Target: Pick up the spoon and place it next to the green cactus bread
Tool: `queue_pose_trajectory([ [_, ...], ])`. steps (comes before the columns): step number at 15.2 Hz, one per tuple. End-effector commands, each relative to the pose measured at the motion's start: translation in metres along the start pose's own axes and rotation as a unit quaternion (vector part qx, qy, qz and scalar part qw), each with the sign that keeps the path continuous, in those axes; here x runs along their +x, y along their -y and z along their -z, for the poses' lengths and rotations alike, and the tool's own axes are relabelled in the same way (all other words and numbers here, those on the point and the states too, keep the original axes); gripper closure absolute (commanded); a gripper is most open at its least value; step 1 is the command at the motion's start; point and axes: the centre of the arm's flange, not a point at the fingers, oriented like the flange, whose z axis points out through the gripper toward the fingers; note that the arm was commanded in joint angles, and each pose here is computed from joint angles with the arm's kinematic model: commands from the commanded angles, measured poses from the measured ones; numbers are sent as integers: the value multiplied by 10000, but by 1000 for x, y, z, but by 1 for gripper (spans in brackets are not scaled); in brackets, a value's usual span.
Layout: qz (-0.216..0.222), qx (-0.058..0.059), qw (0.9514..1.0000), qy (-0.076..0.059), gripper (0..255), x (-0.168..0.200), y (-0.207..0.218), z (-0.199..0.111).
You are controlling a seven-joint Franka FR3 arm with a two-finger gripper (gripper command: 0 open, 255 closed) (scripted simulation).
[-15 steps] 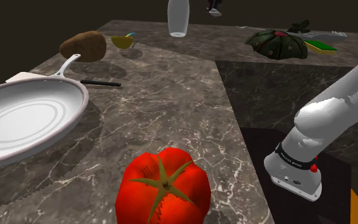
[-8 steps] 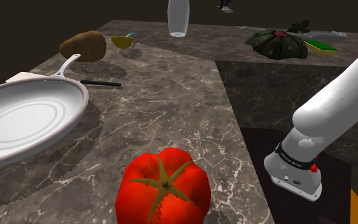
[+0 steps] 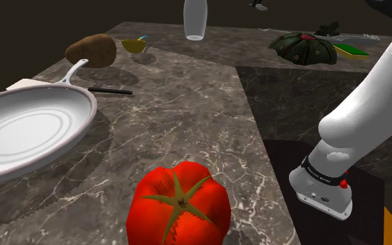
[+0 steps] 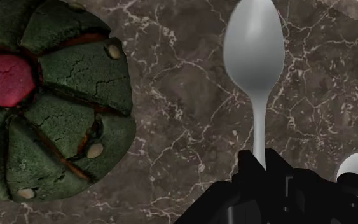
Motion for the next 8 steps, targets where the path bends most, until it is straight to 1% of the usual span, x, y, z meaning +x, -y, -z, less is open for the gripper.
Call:
queue_pose_trajectory([
  [1, 7, -2, 10000, 0, 255, 20, -17, 3],
  [5, 7, -2, 10000, 0, 255, 65, -51, 15],
  [8, 7, -2, 10000, 0, 255, 67, -54, 0],
])
